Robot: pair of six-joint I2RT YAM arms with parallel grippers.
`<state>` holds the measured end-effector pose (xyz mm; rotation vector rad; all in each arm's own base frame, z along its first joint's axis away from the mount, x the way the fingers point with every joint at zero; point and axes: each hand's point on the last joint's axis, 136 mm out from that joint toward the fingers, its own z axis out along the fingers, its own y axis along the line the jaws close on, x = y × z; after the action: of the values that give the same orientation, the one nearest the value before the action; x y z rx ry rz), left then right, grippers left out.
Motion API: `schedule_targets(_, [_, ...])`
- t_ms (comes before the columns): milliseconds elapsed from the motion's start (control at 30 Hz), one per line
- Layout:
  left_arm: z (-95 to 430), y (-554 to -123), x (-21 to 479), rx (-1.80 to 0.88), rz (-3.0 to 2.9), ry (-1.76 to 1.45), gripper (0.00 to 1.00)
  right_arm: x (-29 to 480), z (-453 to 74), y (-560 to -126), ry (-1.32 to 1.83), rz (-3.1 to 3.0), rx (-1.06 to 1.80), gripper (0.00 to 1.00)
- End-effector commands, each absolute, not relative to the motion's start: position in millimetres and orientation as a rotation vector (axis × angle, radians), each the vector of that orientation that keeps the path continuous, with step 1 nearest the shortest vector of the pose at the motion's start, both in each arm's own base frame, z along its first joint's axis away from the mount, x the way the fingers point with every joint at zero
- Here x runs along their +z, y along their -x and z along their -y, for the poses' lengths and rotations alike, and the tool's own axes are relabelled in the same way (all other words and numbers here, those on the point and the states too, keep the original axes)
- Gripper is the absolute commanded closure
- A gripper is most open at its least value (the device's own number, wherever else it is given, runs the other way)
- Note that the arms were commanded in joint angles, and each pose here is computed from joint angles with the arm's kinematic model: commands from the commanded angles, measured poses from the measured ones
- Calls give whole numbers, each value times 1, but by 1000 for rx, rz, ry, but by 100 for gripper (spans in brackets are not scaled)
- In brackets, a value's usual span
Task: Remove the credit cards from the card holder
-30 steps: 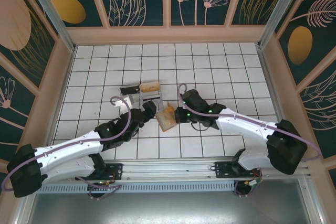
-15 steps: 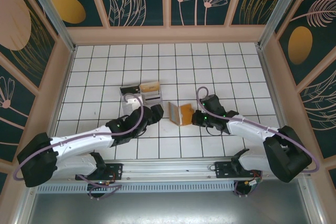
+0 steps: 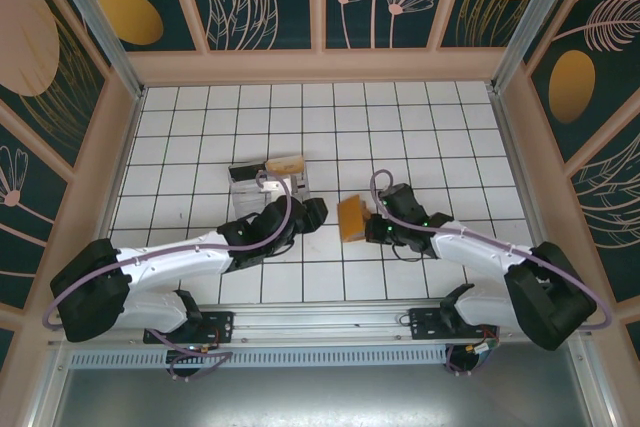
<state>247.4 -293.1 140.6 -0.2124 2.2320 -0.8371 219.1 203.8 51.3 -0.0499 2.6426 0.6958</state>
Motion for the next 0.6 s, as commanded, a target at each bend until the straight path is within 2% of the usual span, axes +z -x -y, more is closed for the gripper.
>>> schedule_targets(0, [304, -251, 156, -878, -2189, 182, 44, 94, -228, -224, 162, -2529, 749, 100])
schedule_targets(133, [309, -250, 158, -909, -2184, 166, 44, 102, -240, -222, 207, -2526, 757, 100])
schedule_targets(367, [324, -246, 146, -961, -2220, 112, 70, 85, -234, -220, 167, -2563, 730, 100])
schedule_targets(500, [335, -244, 138, -991, -2245, 91, 71, 91, -238, -218, 164, -2545, 786, 100])
schedule_targets(567, [339, -244, 132, -995, -2261, 86, 77, 91, -234, -220, 149, -2547, 754, 100])
